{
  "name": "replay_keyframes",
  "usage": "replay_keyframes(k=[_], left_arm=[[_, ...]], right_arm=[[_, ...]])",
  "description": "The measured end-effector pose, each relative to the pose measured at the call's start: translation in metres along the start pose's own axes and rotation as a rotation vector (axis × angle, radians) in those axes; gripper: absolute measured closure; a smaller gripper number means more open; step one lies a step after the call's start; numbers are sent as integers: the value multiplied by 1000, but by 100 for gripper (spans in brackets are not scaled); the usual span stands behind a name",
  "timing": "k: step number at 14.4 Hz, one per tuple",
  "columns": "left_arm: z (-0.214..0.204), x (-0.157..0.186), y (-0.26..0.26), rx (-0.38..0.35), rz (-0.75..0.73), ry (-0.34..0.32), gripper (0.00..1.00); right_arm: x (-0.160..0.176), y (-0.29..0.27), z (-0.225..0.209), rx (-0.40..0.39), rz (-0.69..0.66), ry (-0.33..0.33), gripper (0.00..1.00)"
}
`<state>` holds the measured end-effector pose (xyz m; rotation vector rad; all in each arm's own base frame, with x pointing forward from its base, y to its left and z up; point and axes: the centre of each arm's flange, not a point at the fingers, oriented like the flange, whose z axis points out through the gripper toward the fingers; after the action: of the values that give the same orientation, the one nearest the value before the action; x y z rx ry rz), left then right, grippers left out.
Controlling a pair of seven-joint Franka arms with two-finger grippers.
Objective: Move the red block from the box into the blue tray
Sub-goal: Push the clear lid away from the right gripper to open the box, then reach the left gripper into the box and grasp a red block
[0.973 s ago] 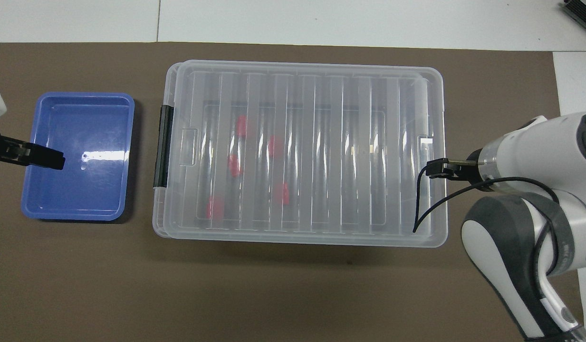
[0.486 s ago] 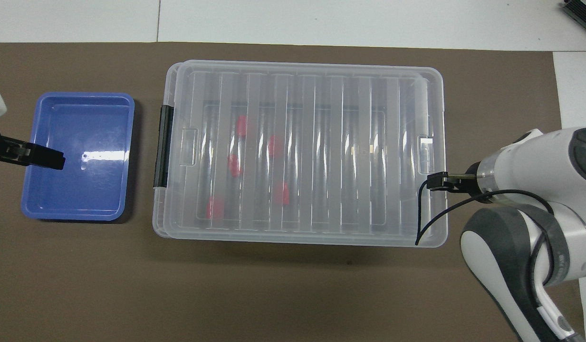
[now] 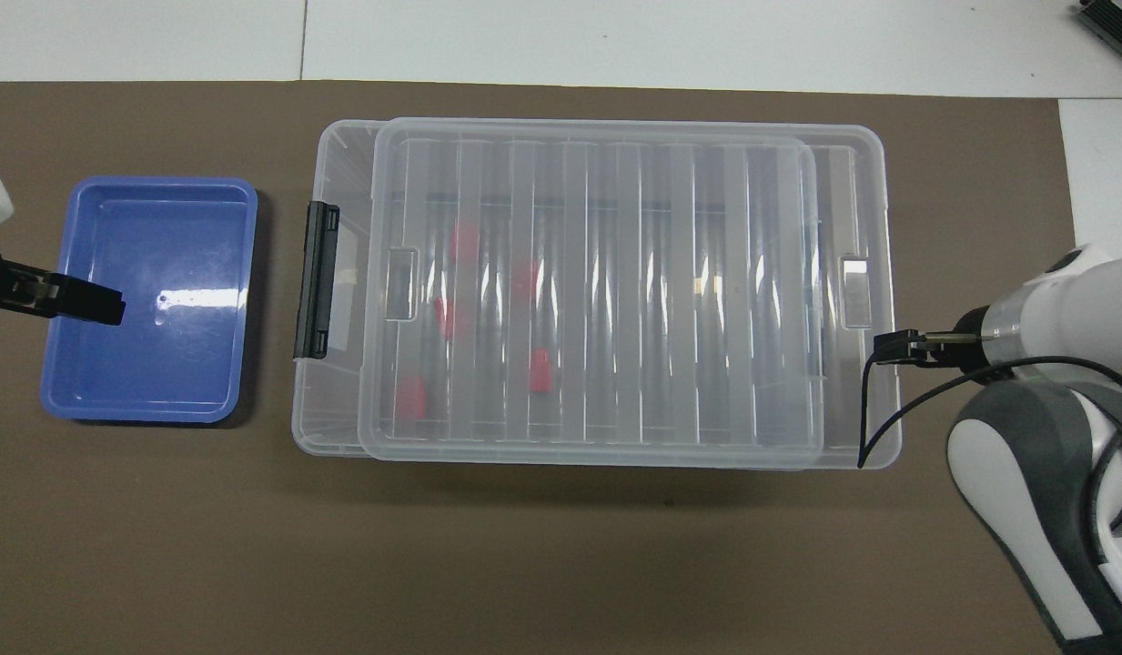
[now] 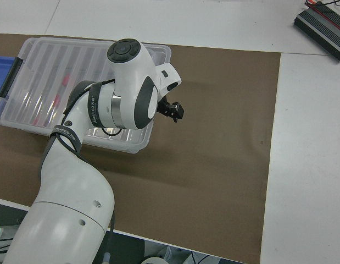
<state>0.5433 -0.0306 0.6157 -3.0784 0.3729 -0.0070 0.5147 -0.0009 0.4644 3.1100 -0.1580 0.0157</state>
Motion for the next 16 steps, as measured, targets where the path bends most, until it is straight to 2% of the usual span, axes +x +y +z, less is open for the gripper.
replay_keyframes(k=[5, 8, 10, 13, 16], left_arm=[[-6, -2, 2, 2, -26, 12, 0], [-18, -6, 11, 3, -166, 34, 0], [-21, -5, 23, -29, -300, 46, 0], [-23, 10, 85, -96, -550, 114, 0], [-10, 21, 168, -143, -649, 148, 0]], right_arm=[[2, 46, 2, -1, 6, -4, 1], [1, 70, 3, -1, 10, -13, 1], [0, 91, 3, 0, -9, -16, 1], [-1, 122, -1, -3, -49, -7, 1], [-2, 140, -6, -22, -60, 1, 1]])
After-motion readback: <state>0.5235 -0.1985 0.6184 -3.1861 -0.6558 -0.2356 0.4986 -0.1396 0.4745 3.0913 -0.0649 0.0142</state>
